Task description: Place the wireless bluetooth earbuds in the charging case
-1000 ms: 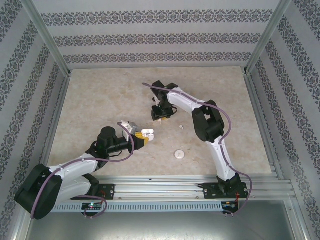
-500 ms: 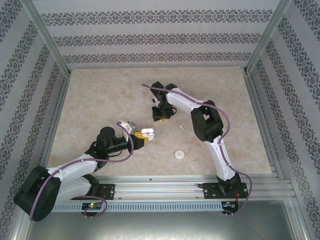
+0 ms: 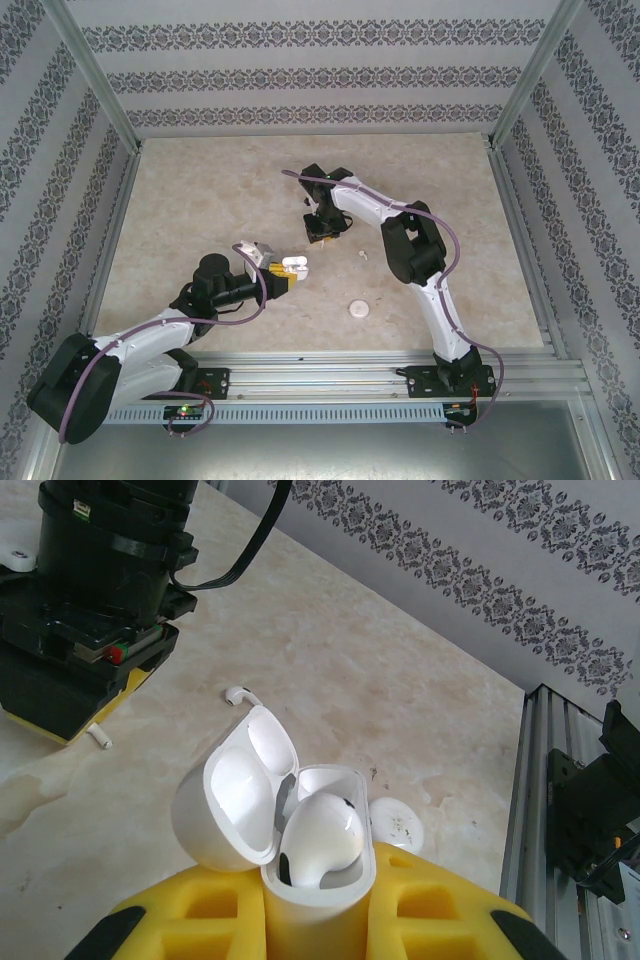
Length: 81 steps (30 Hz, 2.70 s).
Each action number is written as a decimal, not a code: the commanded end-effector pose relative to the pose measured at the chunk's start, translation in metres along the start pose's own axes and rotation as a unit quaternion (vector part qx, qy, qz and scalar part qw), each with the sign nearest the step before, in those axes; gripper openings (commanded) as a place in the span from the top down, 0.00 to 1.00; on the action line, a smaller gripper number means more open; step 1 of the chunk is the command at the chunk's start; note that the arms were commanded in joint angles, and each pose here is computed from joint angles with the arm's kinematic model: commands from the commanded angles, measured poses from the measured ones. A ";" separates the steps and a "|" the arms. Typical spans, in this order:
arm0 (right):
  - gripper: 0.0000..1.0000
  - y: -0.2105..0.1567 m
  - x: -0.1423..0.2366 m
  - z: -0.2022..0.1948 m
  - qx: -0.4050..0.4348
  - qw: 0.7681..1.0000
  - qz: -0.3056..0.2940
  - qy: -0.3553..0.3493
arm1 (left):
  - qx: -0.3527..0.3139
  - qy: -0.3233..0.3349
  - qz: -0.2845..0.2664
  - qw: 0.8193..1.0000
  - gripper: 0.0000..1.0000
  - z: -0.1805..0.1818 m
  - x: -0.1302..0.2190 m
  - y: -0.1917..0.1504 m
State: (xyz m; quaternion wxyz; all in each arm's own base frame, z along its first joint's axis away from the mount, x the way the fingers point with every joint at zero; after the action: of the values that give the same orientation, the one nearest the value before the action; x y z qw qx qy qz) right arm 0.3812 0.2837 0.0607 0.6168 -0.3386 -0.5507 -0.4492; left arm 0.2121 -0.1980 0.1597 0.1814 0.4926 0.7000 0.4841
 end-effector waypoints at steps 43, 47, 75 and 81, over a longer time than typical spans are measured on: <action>0.75 -0.072 0.238 0.066 0.083 0.938 -0.335 -0.017 | -0.016 -0.046 -0.101 0.994 1.00 -0.006 -0.032 0.083; 0.75 -0.080 0.241 0.068 0.088 0.934 -0.346 0.000 | -0.016 -0.053 -0.111 0.992 1.00 -0.009 -0.032 0.087; 0.75 -0.097 0.219 0.079 0.106 0.934 -0.340 0.025 | -0.016 -0.063 -0.134 0.989 1.00 -0.019 -0.024 0.102; 0.75 -0.094 0.216 0.078 0.109 0.934 -0.339 0.018 | -0.015 -0.065 -0.134 0.989 1.00 -0.019 -0.024 0.103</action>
State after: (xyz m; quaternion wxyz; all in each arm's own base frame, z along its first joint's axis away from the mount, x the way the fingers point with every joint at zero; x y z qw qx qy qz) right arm 0.2631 0.2797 0.2763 0.4765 -0.0620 -0.6622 -0.5750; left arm 0.2609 -0.2248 0.2212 0.2483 0.4484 0.7394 0.4366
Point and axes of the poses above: each hand's point on the last joint's axis, 136 mm out from that joint toward the fingers, its own x axis back along the fingers, its own z axis along the line the jaws close on, y = z × x, the point moved 4 cm from there along x, back along the fingers, and after that the axes turned 6 degrees about x, right-handed, at the moved point
